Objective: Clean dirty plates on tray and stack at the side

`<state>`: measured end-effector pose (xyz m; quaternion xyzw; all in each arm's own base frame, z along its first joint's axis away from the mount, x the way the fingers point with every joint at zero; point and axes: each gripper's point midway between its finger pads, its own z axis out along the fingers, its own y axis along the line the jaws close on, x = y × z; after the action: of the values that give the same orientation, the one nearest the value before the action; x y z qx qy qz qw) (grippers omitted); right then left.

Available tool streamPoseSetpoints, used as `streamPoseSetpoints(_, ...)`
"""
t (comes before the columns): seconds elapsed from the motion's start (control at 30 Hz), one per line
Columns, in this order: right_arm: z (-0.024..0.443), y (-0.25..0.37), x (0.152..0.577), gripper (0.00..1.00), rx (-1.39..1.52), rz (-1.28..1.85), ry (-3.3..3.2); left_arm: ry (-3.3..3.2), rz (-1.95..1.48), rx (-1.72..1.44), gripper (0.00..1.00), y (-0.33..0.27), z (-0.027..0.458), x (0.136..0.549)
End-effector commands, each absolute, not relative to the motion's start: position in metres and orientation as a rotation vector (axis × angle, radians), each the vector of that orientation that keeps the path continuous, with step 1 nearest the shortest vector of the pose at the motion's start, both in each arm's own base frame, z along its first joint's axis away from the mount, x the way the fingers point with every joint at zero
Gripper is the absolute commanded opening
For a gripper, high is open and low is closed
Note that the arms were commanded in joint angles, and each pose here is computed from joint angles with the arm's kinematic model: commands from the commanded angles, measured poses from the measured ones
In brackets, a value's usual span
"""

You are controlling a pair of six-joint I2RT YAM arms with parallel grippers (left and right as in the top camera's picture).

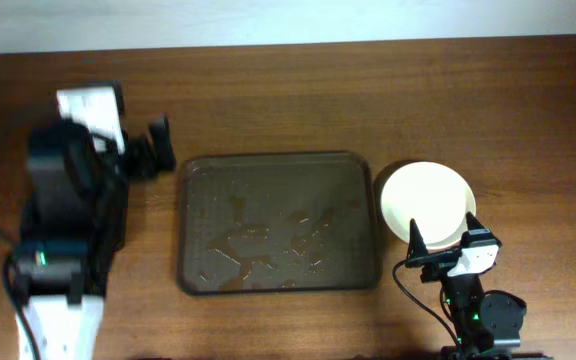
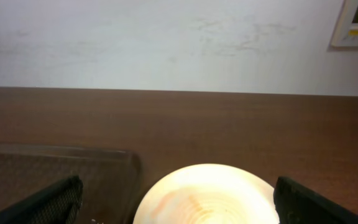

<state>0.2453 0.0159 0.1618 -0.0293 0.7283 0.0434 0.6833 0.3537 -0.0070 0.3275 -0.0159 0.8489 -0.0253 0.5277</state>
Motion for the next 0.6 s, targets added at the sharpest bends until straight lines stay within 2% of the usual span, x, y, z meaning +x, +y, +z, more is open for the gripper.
streamPoseSetpoints(0.0, 0.159, 0.016, 0.245, 0.98, -0.065, 0.095, 1.634, 1.933, -0.042, 0.006, 1.00, -0.007, 0.289, 0.319)
streamPoseSetpoints(0.27, 0.159, 0.016, 0.245, 0.98, -0.065, 0.095, 1.634, 1.621, -0.028, 0.113, 1.00, -0.016, 0.197, 0.263)
streamPoseSetpoints(0.5, 0.159, 0.016, 0.245, 0.98, -0.065, 0.095, 1.634, 1.638, 0.080, 0.256, 1.00, -0.019, 0.155, 0.248)
streamPoseSetpoints(0.57, 0.159, 0.016, 0.245, 0.98, -0.065, 0.095, 1.634, 1.622, 0.091, 0.251, 1.00, -0.017, 0.159, 0.245)
